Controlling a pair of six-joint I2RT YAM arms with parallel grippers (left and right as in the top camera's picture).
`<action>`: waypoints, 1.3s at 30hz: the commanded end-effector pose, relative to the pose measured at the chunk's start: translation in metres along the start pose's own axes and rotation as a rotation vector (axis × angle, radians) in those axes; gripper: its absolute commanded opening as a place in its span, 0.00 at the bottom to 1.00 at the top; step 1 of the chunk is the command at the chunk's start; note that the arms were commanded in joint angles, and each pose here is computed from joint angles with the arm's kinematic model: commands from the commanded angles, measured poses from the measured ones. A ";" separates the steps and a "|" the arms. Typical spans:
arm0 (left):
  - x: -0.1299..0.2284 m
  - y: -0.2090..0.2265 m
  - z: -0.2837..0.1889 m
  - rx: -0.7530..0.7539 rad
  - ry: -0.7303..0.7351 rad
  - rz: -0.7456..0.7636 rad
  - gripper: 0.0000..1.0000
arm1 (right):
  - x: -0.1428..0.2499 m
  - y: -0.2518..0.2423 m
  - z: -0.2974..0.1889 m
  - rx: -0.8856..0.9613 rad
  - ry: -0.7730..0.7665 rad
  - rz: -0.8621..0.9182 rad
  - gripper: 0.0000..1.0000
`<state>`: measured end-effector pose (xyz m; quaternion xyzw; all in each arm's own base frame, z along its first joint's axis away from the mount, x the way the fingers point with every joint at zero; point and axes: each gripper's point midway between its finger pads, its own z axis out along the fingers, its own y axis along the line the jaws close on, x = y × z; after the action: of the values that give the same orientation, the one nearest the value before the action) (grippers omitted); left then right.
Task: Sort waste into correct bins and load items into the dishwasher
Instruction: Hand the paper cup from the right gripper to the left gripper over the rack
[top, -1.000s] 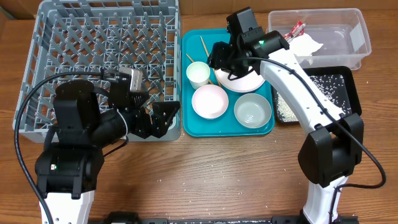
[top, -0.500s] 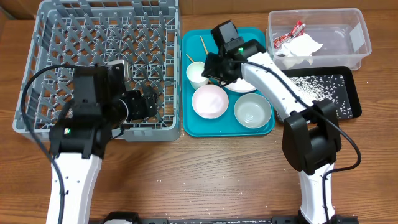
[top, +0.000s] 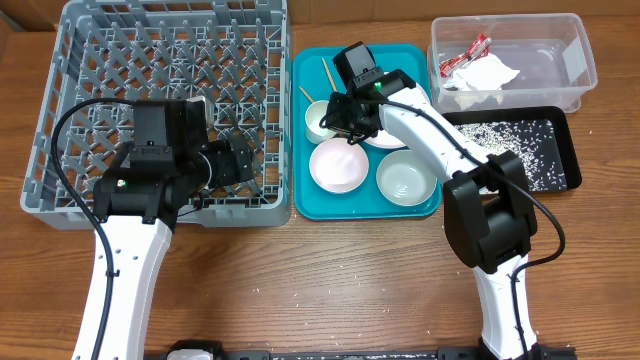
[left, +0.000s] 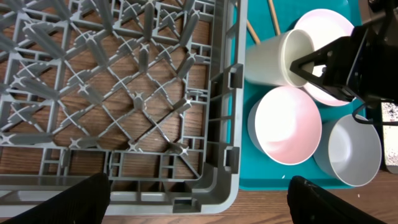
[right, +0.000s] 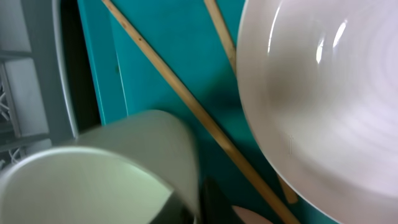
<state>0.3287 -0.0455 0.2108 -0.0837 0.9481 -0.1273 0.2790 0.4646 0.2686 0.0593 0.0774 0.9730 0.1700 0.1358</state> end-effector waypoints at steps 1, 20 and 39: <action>-0.011 0.002 -0.005 -0.016 -0.034 -0.011 0.92 | -0.013 0.006 -0.010 -0.014 -0.045 -0.006 0.04; -0.019 -0.090 -0.073 0.958 0.033 0.043 1.00 | -0.029 0.035 -0.219 -0.852 0.165 -0.128 0.04; -0.031 -0.098 -0.068 1.280 0.170 -0.073 1.00 | 0.044 0.123 -0.216 -0.958 0.330 -0.284 0.04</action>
<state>0.3267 -0.1199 0.2977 0.0804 0.7136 -0.6654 0.2039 0.3752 0.3184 0.2887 -0.1673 0.7884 0.5911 0.0325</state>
